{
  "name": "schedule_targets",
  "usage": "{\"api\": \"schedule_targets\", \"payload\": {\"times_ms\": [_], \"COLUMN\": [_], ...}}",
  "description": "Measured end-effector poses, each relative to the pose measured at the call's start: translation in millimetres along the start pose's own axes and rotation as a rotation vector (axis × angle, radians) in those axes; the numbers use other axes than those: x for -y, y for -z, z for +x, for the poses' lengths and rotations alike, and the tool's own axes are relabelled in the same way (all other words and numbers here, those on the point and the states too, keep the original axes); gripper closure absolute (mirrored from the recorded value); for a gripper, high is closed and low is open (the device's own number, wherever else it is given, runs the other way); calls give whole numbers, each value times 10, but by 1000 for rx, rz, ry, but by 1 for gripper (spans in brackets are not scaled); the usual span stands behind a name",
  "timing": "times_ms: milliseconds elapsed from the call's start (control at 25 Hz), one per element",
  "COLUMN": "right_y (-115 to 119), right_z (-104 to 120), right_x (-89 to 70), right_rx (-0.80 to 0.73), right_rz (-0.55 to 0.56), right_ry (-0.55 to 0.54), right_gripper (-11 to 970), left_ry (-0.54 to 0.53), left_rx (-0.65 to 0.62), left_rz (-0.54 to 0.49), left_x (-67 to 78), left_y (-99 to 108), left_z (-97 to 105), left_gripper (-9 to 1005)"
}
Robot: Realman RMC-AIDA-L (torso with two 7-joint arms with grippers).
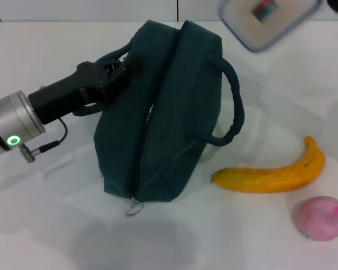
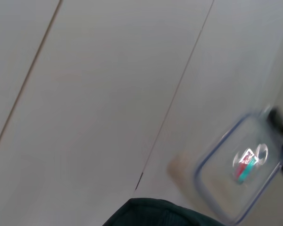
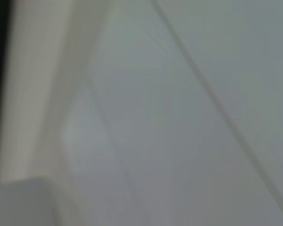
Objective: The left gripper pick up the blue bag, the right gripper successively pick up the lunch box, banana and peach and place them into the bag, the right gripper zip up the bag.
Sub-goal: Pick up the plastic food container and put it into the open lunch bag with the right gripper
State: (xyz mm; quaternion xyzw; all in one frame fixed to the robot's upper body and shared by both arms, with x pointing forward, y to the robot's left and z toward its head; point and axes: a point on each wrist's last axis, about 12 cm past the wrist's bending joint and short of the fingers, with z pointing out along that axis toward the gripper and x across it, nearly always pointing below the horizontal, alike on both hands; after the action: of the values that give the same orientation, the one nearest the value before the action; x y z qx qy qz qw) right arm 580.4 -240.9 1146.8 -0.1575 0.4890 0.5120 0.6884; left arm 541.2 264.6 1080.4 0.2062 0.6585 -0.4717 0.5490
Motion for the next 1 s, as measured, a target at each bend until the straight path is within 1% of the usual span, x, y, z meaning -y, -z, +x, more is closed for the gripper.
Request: {"api": "schedule_targets", "payload": {"times_ms": [40, 200, 320, 400, 560, 800, 1000], "right_y": [-114, -446, -580, -629, -646, -489, -414], "right_z": [-33, -102, -65, 3, 148, 306, 424], "right_x": [-18, -62, -96, -104, -113, -109, -108], "right_rx": [10, 15, -16, -61, -151, -231, -300], "right_rz": [-43, -143, -180, -179, -164, -118, -88], "right_ry": [-14, -45, -64, -72, -83, -95, -108], "right_gripper": [862, 862, 863, 863, 863, 863, 863], "left_ry": [1, 8, 8, 7, 5, 0, -3], "left_rx": [0, 3, 4, 4, 9, 35, 36], "left_rz": [-2, 3, 5, 6, 4, -9, -12], "left_x": [0, 11, 11, 11, 8, -10, -19], "left_y": [-4, -17, -24, -31, -31, -22, -37], "left_z": [7, 22, 20, 16, 10, -26, -37], "left_gripper": [956, 956, 956, 956, 957, 957, 957]}}
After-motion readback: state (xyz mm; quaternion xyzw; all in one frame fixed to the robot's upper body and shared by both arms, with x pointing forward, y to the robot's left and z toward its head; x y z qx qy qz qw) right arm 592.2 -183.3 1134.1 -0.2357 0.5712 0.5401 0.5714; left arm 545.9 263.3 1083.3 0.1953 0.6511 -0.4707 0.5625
